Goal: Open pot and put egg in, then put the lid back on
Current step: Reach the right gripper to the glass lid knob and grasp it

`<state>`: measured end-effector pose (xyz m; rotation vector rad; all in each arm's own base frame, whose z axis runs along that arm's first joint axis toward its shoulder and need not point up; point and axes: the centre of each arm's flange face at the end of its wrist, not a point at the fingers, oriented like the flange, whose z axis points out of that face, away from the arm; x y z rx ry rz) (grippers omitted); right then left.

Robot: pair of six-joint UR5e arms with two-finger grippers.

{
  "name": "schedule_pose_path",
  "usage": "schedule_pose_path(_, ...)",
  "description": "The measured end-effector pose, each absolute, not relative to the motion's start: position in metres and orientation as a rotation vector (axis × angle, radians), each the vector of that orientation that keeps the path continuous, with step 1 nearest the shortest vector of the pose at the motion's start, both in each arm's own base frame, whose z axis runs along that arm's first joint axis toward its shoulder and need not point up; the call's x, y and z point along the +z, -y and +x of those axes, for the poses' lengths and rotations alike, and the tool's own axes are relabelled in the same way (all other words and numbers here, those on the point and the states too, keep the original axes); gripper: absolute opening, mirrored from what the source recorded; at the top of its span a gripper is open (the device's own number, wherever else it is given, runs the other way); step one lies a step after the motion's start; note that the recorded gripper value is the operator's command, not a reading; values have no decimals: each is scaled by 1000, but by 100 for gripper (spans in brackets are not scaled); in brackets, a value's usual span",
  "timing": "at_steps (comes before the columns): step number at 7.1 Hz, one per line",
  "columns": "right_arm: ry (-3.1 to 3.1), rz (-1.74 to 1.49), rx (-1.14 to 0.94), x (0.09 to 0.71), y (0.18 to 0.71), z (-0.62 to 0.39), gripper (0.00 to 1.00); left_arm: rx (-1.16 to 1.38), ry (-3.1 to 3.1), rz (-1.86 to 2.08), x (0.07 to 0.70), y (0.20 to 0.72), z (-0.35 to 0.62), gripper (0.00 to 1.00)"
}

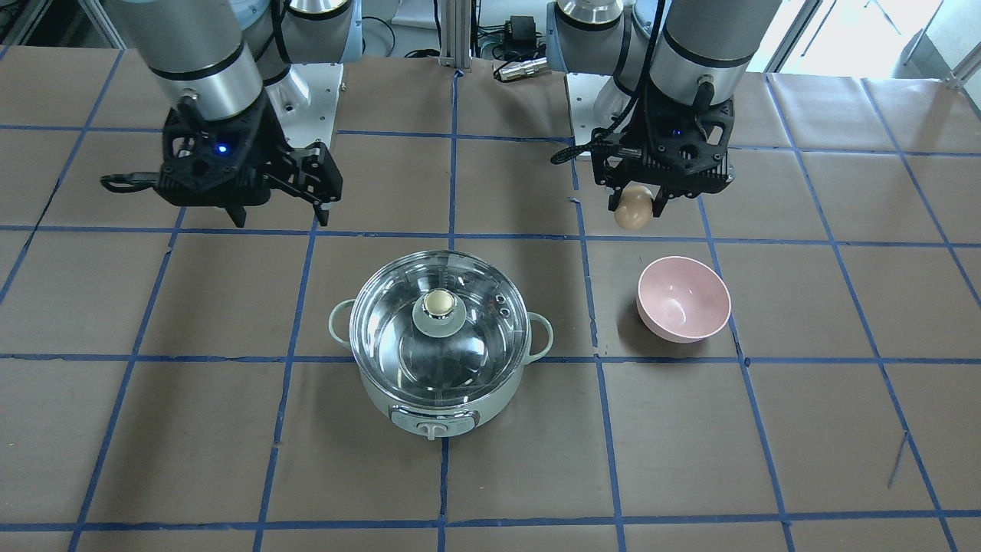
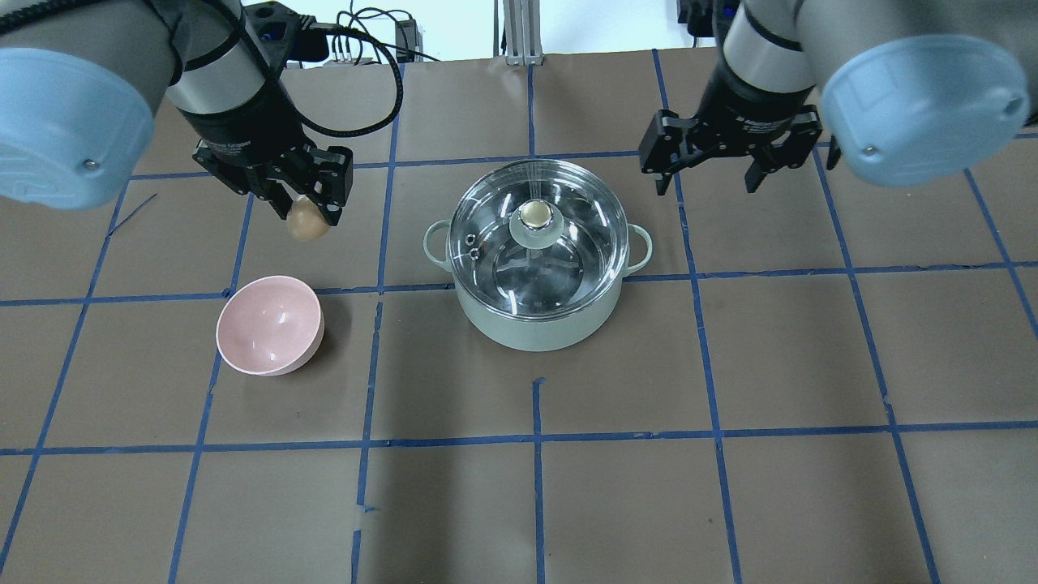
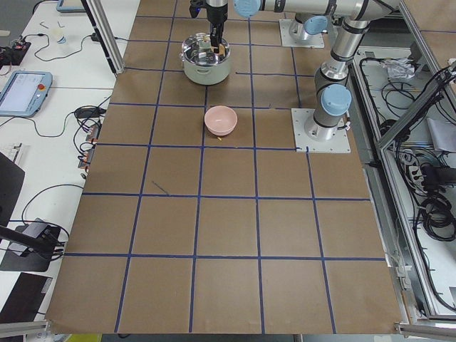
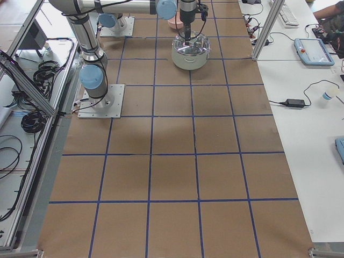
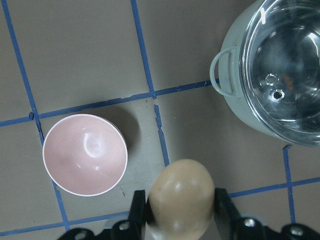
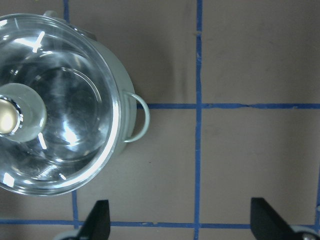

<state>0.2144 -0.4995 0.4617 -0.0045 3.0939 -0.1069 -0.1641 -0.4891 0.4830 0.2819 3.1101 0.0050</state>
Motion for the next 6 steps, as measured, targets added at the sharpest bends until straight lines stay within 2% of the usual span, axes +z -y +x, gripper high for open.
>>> schedule_pose_path(3, -3050, 74, -179, 414, 509, 338, 100, -1, -3113, 284, 485, 488, -164, 4)
schedule_pose_path(6, -3060, 13, -172, 380, 520, 359, 100, -2, -3111, 286, 485, 488, -164, 4)
